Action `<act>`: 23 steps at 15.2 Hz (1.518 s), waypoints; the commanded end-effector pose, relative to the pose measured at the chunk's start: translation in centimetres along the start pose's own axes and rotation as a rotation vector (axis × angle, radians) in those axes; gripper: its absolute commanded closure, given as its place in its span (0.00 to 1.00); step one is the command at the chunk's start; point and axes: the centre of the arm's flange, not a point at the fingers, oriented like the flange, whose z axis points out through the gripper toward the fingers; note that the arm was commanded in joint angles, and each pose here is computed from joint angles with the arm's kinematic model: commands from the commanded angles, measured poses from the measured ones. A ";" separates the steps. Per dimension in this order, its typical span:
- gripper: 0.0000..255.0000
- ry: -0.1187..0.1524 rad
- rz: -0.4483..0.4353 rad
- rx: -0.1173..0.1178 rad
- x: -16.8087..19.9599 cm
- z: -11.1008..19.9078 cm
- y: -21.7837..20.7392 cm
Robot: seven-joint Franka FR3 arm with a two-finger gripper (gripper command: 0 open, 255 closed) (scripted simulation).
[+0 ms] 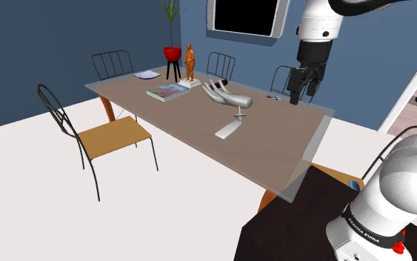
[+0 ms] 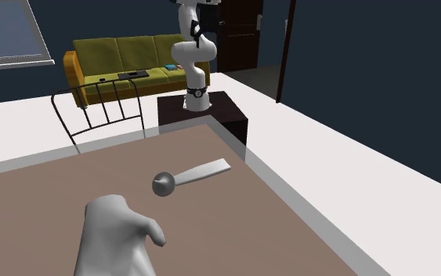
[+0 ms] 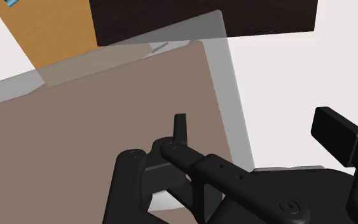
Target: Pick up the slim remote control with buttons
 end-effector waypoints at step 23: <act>0.00 0.013 0.717 0.047 23.4 15.8 -0.4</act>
